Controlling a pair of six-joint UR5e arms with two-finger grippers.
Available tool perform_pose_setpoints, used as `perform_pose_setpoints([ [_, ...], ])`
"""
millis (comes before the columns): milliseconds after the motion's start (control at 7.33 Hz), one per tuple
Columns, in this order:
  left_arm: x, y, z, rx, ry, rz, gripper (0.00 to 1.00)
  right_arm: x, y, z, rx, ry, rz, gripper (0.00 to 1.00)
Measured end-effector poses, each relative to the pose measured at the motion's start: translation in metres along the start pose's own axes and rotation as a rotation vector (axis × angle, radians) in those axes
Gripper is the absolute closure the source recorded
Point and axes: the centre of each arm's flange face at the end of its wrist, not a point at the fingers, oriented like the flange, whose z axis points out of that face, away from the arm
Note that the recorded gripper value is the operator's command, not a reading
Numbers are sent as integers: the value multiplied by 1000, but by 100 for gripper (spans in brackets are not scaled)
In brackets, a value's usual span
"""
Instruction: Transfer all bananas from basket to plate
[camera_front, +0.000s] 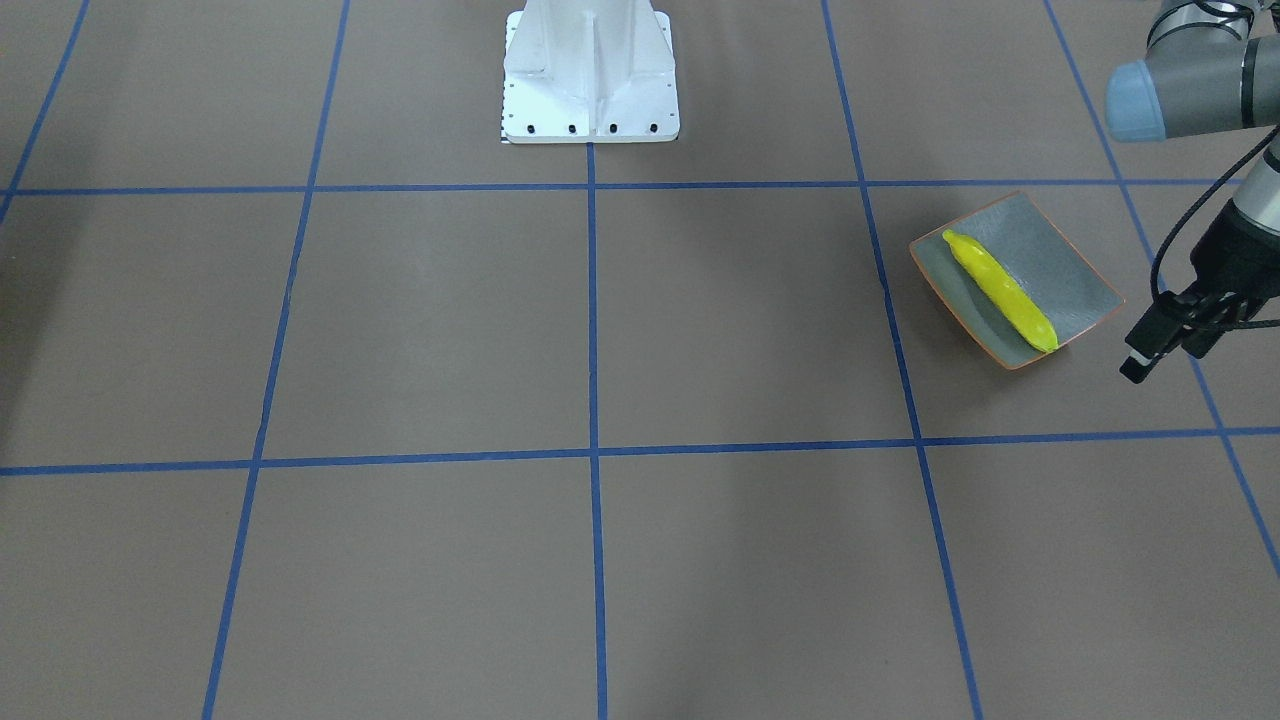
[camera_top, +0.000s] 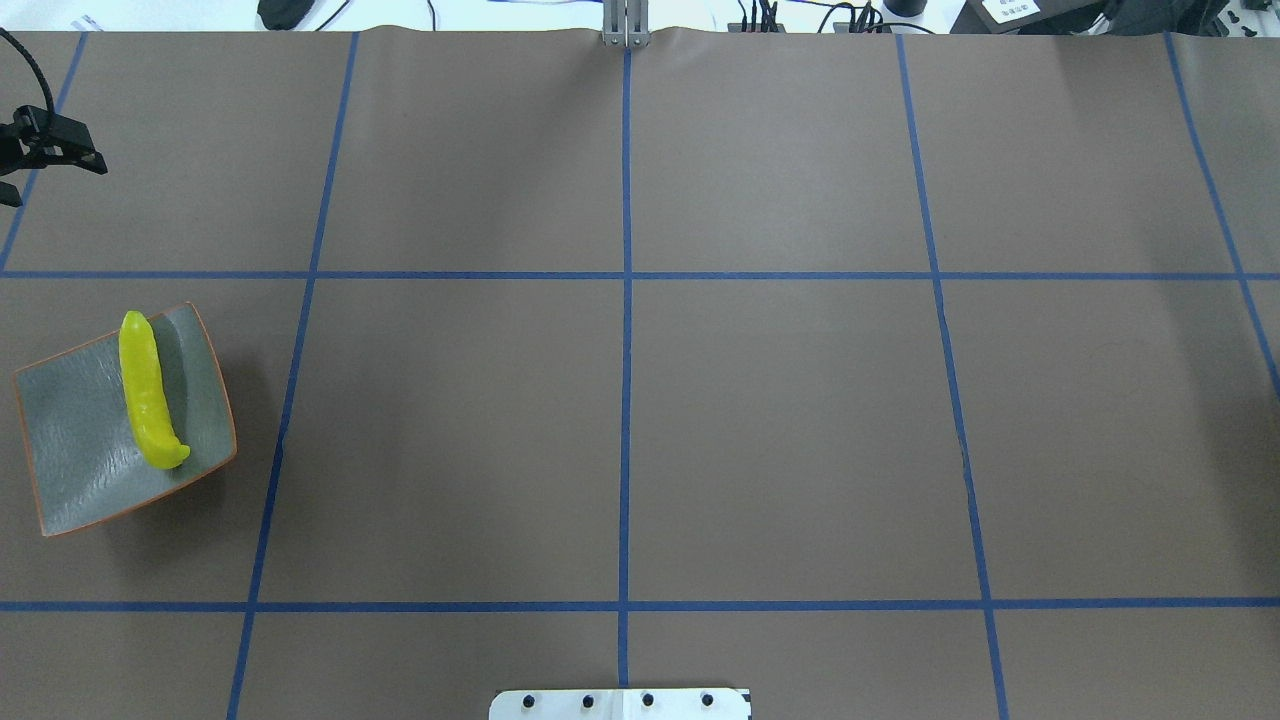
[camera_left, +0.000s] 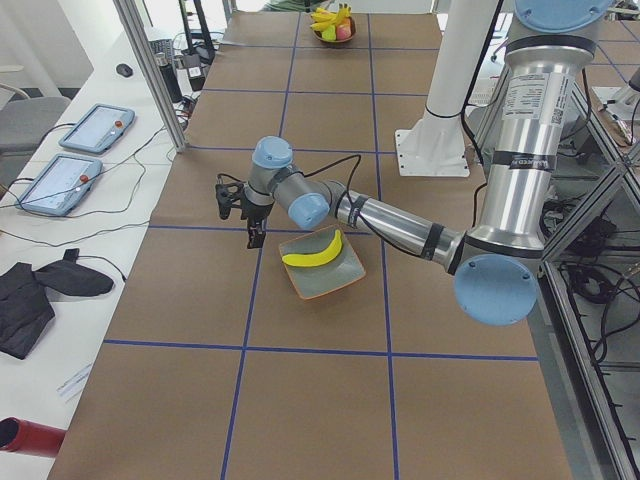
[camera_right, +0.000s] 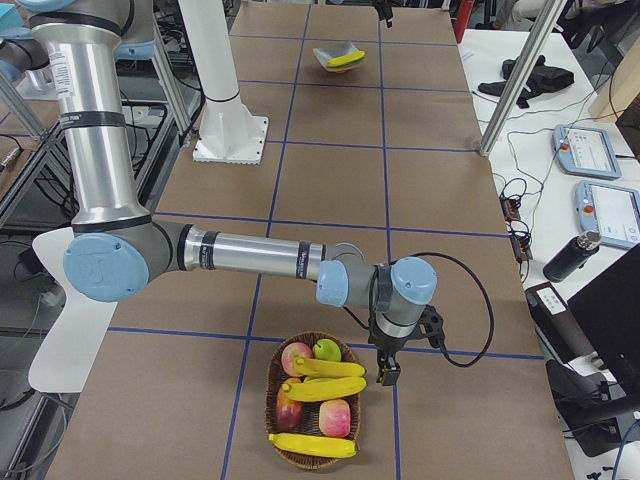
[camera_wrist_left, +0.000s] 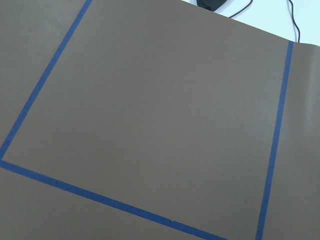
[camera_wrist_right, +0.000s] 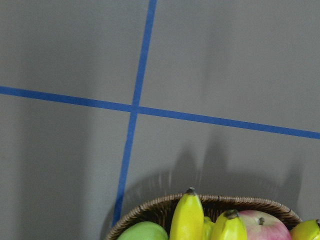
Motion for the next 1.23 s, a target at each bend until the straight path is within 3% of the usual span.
perform_pose_setpoints([
  [546, 4, -1, 2, 2, 5, -15, 0, 11, 14, 28, -40, 0, 16, 2],
  [819, 5, -2, 6, -2, 1, -16, 0, 5, 13, 35, -55, 0, 6, 14],
  [1229, 6, -3, 10, -4, -1, -14, 0, -3, 9, 44, -72, -1, -8, 16],
])
